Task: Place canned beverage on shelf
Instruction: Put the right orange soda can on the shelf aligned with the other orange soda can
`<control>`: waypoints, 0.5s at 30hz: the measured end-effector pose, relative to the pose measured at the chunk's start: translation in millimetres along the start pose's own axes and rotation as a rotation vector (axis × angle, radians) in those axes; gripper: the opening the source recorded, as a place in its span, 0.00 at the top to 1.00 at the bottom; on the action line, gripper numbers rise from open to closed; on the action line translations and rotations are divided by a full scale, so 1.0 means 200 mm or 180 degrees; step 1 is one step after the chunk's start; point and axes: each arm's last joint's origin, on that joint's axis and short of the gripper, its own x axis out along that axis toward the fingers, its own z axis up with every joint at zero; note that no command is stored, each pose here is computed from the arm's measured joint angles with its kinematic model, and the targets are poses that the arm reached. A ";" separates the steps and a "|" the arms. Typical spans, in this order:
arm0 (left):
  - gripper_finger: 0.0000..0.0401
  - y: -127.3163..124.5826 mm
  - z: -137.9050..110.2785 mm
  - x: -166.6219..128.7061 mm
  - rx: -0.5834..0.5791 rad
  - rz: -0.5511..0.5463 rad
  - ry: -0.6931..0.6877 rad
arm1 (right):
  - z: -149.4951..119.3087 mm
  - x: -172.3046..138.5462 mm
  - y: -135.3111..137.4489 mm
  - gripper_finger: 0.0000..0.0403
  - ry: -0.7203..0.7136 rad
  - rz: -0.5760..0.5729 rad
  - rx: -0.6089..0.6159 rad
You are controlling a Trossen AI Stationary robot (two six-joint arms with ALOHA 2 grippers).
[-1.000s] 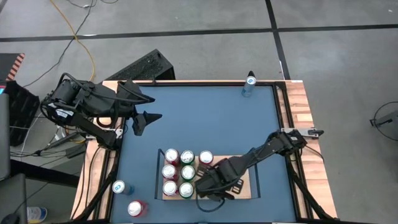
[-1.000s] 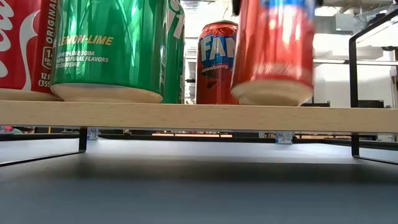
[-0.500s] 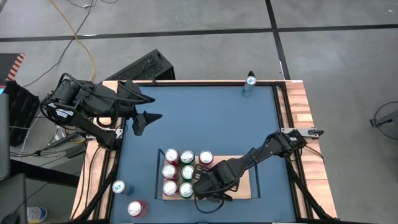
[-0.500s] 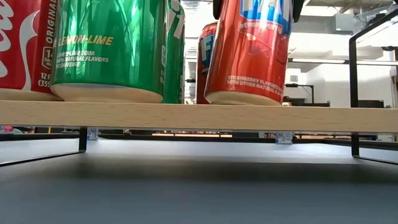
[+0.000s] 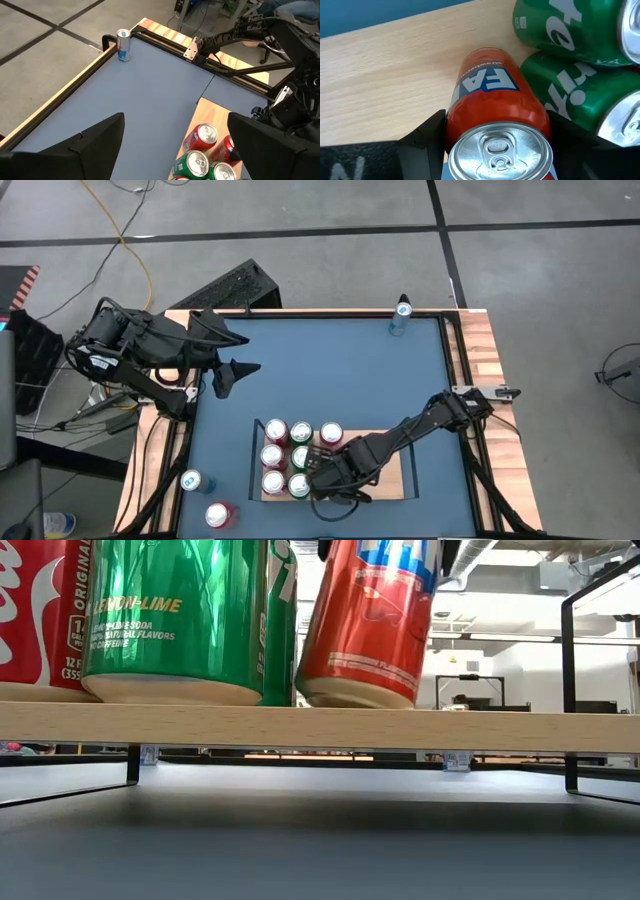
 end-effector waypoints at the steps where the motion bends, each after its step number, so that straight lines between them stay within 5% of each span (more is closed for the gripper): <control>1: 0.15 0.00 0.00 0.00 0.0008 0.0000 0.0000 | 0.00 0.00 0.00 0.36 0.0005 0.0006 0.0002; 8: 0.15 0.00 0.00 0.00 0.0060 -0.0001 0.0001 | 0.01 0.00 0.02 0.35 0.0033 0.0038 0.0060; 15: 0.15 0.00 0.00 0.00 0.0060 -0.0001 0.0000 | 0.01 -0.01 0.02 0.19 0.0061 0.0029 0.0267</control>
